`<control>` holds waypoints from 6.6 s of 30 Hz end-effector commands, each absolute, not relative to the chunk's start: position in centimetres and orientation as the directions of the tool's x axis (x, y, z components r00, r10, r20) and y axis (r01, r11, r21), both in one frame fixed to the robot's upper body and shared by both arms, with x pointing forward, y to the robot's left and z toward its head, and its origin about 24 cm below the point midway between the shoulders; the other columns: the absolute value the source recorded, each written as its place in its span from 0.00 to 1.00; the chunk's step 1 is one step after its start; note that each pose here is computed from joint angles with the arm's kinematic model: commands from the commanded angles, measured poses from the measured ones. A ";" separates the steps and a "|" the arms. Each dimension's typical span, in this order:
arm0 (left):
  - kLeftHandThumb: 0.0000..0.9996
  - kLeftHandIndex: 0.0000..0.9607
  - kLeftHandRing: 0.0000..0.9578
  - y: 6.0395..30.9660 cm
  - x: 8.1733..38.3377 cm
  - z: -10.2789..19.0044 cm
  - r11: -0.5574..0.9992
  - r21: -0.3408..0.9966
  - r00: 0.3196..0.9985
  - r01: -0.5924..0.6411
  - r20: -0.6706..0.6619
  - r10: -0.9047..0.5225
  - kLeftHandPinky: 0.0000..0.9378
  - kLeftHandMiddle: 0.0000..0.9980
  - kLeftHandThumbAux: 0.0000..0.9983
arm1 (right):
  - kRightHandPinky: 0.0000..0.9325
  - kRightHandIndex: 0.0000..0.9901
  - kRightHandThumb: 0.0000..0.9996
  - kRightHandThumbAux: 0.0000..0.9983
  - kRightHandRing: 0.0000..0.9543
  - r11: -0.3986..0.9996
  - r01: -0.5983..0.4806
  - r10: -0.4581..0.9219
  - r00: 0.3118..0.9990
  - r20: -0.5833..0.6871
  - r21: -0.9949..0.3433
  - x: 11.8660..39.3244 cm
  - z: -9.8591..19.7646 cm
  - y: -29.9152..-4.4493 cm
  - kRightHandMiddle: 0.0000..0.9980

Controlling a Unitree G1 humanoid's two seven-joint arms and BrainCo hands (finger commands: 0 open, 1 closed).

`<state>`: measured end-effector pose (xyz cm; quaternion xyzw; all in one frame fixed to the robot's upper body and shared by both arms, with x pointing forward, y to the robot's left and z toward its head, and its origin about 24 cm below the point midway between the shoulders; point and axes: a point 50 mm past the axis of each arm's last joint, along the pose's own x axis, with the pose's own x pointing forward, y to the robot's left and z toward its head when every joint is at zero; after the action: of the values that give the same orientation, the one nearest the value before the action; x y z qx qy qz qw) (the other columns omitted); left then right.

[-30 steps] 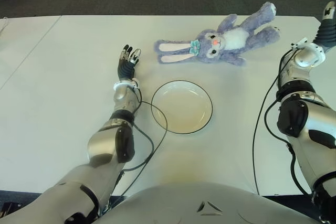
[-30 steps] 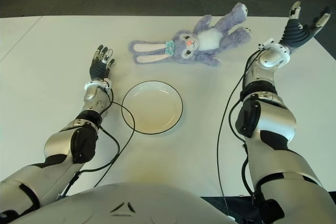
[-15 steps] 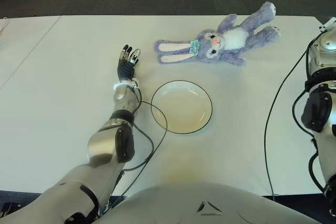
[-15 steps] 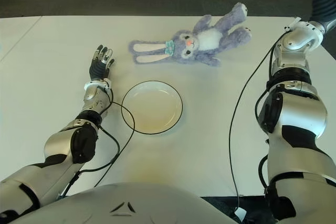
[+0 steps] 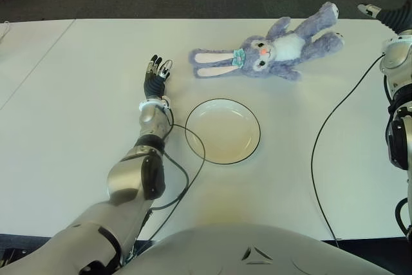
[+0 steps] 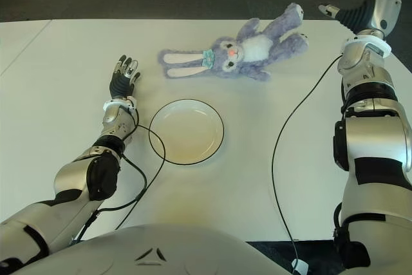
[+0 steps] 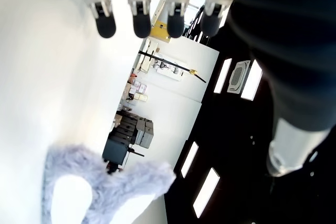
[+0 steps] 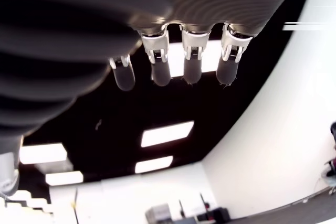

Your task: Put the doll into the plate.

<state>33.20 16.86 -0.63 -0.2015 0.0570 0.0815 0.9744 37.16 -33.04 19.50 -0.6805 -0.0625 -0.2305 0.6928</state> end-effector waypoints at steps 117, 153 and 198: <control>0.00 0.00 0.00 14.1 25.3 -9.7 0.868 -0.369 0.815 -0.333 -0.576 0.067 0.02 0.00 0.65 | 0.12 0.04 0.36 0.52 0.11 -0.561 -0.077 0.044 0.992 -0.122 -0.824 40.7 15.1 -24.3 0.09; 0.00 0.00 0.00 13.9 25.5 -9.6 0.865 -0.375 0.816 -0.332 -0.574 0.065 0.01 0.00 0.63 | 0.44 0.15 0.34 0.59 0.34 -0.502 -0.067 0.048 0.993 -0.105 -0.862 40.6 14.5 -24.0 0.24; 0.00 0.00 0.00 14.4 24.9 -9.9 0.858 -0.388 0.823 -0.336 -0.565 0.067 0.03 0.00 0.60 | 0.80 0.44 0.72 0.71 0.78 0.054 0.232 0.160 0.958 0.238 -0.971 40.5 17.6 -22.8 0.74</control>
<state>33.25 16.51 -0.59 -0.1966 0.0579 0.0765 0.9758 40.58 -23.07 17.65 -0.7069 -0.1332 -0.0315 0.6940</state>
